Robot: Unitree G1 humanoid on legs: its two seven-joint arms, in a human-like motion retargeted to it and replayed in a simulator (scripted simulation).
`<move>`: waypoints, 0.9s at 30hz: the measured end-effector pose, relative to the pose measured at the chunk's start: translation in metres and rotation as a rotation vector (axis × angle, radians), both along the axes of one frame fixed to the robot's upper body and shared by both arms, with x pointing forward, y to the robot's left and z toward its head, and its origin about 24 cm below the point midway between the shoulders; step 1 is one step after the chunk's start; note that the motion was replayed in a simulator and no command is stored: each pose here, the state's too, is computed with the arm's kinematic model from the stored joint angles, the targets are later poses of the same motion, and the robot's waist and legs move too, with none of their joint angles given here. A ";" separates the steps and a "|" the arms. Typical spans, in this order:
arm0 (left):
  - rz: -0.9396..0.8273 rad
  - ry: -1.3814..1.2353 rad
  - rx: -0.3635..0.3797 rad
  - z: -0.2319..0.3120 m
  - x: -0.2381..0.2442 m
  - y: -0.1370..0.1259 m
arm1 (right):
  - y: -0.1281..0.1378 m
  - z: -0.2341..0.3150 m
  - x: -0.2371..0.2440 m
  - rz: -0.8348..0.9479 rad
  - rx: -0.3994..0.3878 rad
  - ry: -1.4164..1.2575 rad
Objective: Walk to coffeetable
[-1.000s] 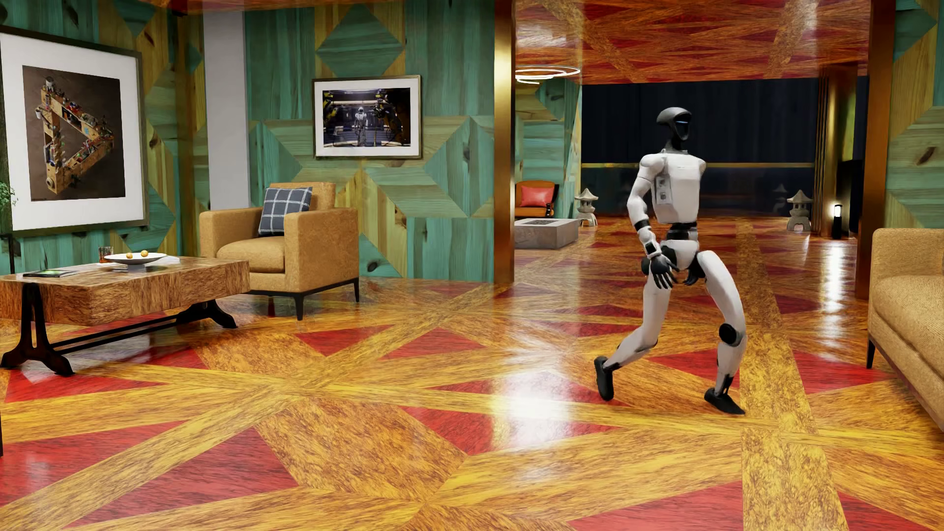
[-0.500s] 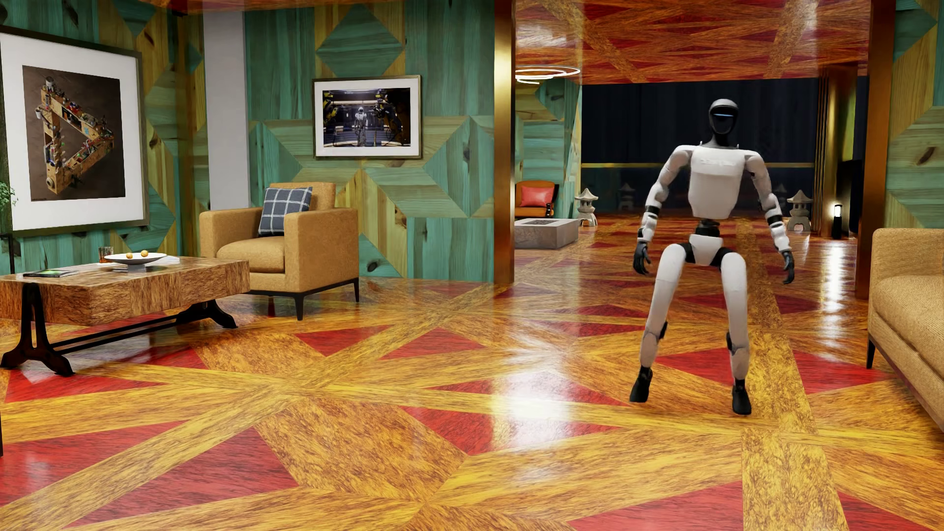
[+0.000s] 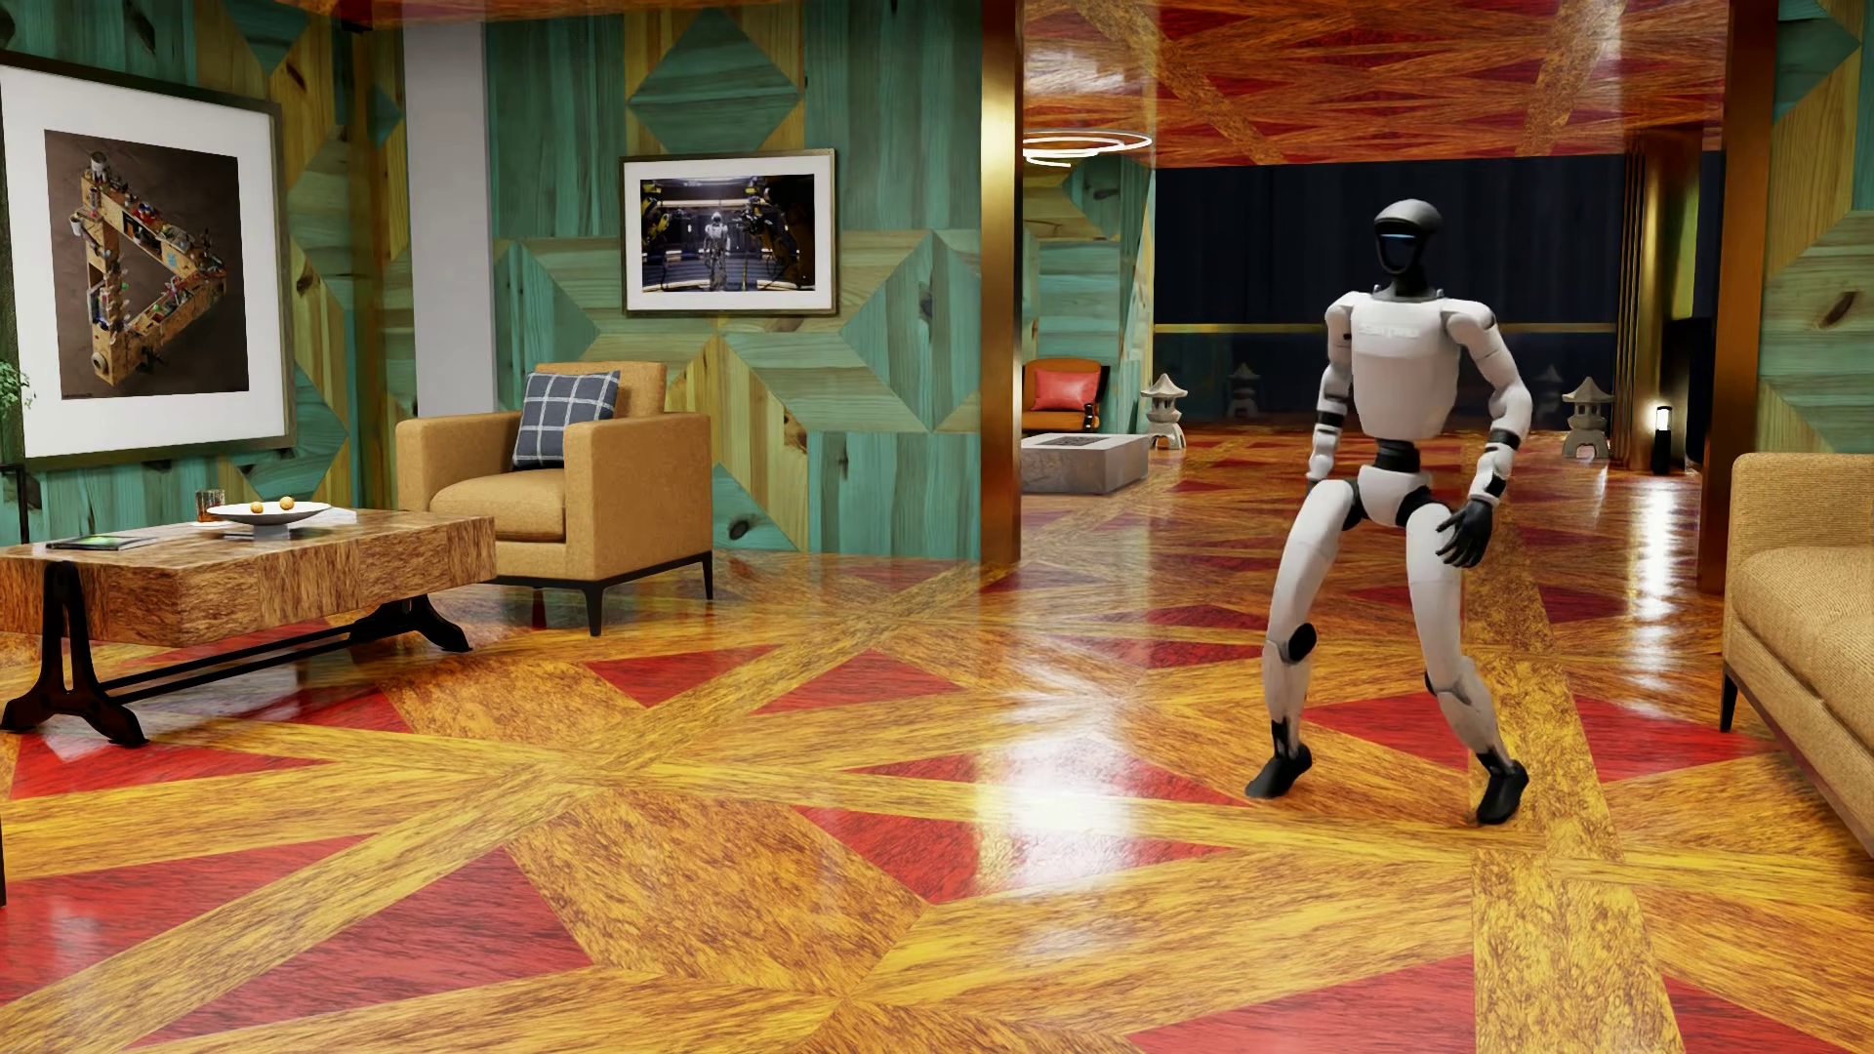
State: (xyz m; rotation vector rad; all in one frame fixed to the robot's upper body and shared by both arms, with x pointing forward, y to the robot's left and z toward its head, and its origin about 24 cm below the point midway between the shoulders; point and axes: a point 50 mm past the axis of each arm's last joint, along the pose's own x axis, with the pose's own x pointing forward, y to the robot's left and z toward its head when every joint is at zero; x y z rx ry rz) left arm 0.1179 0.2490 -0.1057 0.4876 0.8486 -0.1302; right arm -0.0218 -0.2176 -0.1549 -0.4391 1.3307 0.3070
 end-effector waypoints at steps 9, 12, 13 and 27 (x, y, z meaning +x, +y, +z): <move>0.043 0.107 -0.040 -0.016 -0.039 -0.011 | 0.016 -0.003 -0.022 -0.009 0.034 0.064; 0.120 0.270 -0.015 -0.033 -0.082 -0.002 | 0.002 -0.003 0.005 -0.019 -0.003 -0.001; 0.122 0.326 -0.014 -0.037 -0.098 -0.004 | -0.005 -0.001 0.027 -0.020 -0.014 -0.064; 0.026 0.730 0.118 -0.040 -0.197 0.019 | 0.017 0.029 0.153 0.182 0.051 -0.421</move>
